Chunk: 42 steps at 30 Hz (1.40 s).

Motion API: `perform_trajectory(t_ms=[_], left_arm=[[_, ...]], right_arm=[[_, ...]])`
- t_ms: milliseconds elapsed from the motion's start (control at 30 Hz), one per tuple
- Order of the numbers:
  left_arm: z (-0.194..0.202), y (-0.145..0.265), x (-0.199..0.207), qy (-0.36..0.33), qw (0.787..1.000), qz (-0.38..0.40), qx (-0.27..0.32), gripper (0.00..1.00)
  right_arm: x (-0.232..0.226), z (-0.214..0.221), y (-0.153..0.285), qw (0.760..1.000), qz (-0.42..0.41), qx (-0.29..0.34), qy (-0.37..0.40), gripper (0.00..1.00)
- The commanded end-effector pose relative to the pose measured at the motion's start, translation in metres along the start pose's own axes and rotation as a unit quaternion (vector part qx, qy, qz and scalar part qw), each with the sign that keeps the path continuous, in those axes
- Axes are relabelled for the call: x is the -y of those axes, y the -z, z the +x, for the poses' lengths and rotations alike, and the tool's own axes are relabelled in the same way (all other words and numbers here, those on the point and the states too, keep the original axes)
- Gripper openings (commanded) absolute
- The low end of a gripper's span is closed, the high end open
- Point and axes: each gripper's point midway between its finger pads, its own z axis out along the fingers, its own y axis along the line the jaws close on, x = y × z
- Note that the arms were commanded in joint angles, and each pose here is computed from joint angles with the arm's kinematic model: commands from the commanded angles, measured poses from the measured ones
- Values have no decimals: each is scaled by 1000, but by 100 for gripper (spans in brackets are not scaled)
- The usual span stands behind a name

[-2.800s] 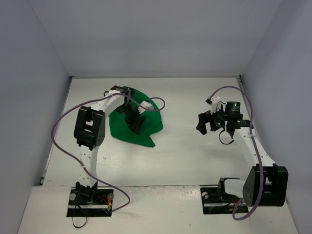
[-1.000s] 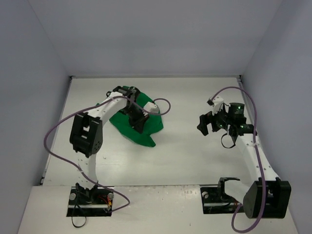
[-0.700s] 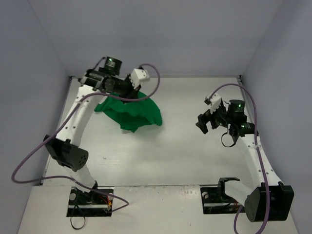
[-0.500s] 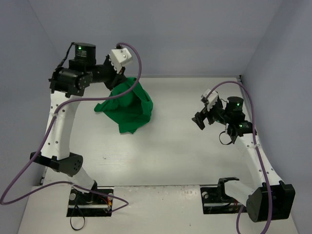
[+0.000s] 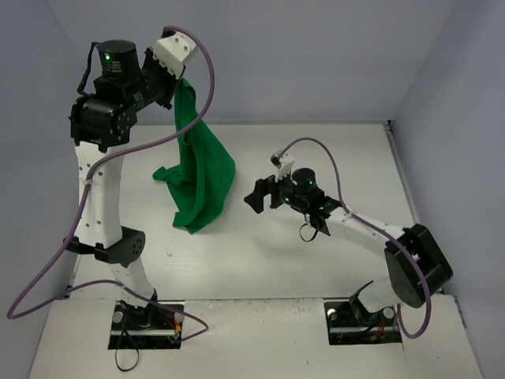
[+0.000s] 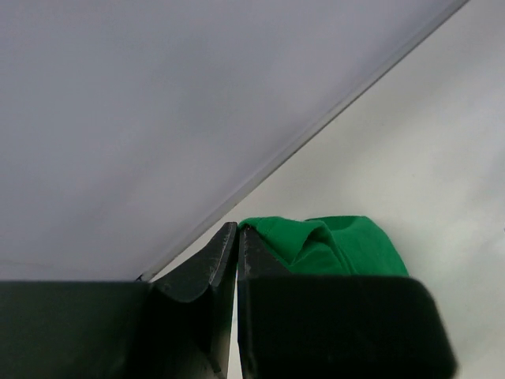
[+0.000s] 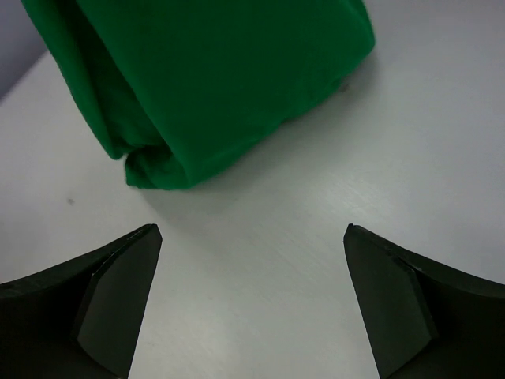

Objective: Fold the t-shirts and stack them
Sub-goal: Flatten out the tshirt

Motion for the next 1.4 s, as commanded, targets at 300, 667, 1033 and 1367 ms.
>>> perform_trajectory(t_ms=[300,667,1033,1367], left_arm=[[-41,13,-61,32,982,-170,74,0],[-60,21,-68,47,975,-184,119,0],[-62,31,-64,47,974,-179,128,0],[-55,27,-58,46,978,-165,122,0]], right_arm=[[-132,-27,-77,996,39,60,-57,80],[-134,37,-126,988,138,0,-71,81],[-166,41,-168,990,104,-4,-92,78],[-218,40,-142,996,67,-1,-61,71]])
